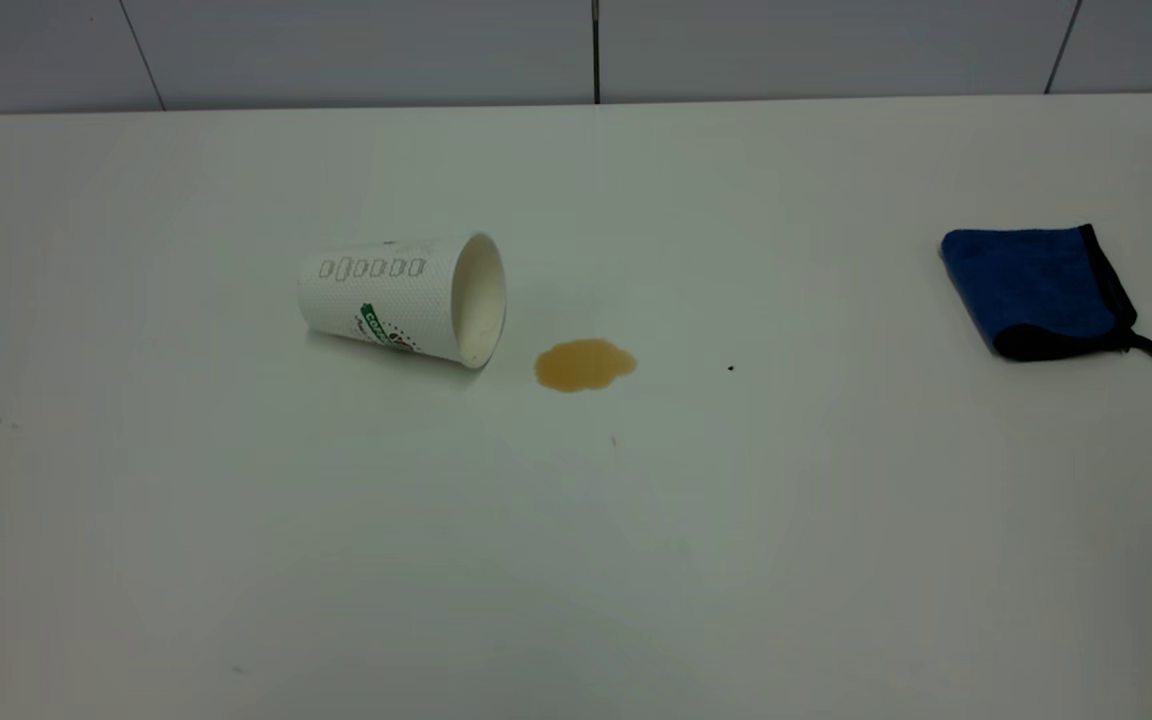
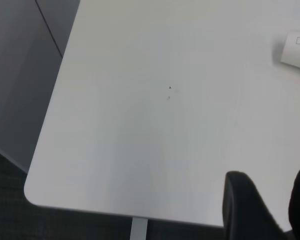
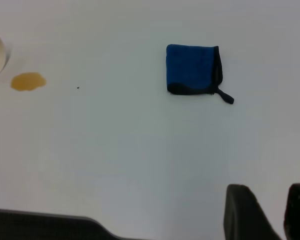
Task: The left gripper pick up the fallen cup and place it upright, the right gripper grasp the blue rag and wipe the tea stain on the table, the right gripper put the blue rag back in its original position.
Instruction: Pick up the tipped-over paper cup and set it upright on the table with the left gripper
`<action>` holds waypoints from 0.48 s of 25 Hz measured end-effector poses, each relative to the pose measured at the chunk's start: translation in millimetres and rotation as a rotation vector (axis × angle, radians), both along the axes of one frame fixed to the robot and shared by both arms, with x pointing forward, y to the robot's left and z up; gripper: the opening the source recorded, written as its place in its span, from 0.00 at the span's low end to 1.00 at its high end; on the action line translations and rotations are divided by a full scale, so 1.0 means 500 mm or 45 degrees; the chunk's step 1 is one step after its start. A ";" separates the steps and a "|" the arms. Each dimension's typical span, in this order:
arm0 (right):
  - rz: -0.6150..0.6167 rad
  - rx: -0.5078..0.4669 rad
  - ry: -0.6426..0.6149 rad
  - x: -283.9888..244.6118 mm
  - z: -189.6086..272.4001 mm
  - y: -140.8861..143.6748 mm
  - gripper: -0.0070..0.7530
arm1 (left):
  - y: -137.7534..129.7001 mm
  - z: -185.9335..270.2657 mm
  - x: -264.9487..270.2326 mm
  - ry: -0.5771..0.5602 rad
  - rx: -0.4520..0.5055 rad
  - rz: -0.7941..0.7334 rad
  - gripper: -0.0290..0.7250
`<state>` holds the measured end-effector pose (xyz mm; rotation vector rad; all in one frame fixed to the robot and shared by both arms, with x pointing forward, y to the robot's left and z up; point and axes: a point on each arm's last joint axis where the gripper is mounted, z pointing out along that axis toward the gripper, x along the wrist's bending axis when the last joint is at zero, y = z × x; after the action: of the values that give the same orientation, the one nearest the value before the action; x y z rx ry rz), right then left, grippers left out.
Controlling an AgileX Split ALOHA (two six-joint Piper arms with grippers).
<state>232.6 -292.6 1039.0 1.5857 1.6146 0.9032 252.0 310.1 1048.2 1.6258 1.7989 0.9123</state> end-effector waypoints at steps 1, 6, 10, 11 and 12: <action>0.000 0.000 0.000 0.000 0.000 0.000 0.32 | 0.001 0.006 0.019 0.019 0.001 -0.004 0.40; 0.000 0.000 0.000 0.000 0.000 0.000 0.32 | 0.005 0.045 0.122 0.111 0.005 -0.018 0.62; 0.000 0.000 0.000 0.000 0.000 0.000 0.32 | 0.010 0.084 0.221 0.163 0.025 -0.035 0.93; 0.000 0.000 0.000 0.000 0.000 0.000 0.32 | 0.010 0.091 0.247 0.180 0.032 -0.046 0.97; 0.000 0.000 0.000 0.000 0.000 0.000 0.32 | 0.010 0.094 0.273 0.202 0.037 -0.060 0.99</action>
<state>232.6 -292.6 1039.0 1.5857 1.6146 0.9032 388.5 314.9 1095.2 1.7957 1.8510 0.8117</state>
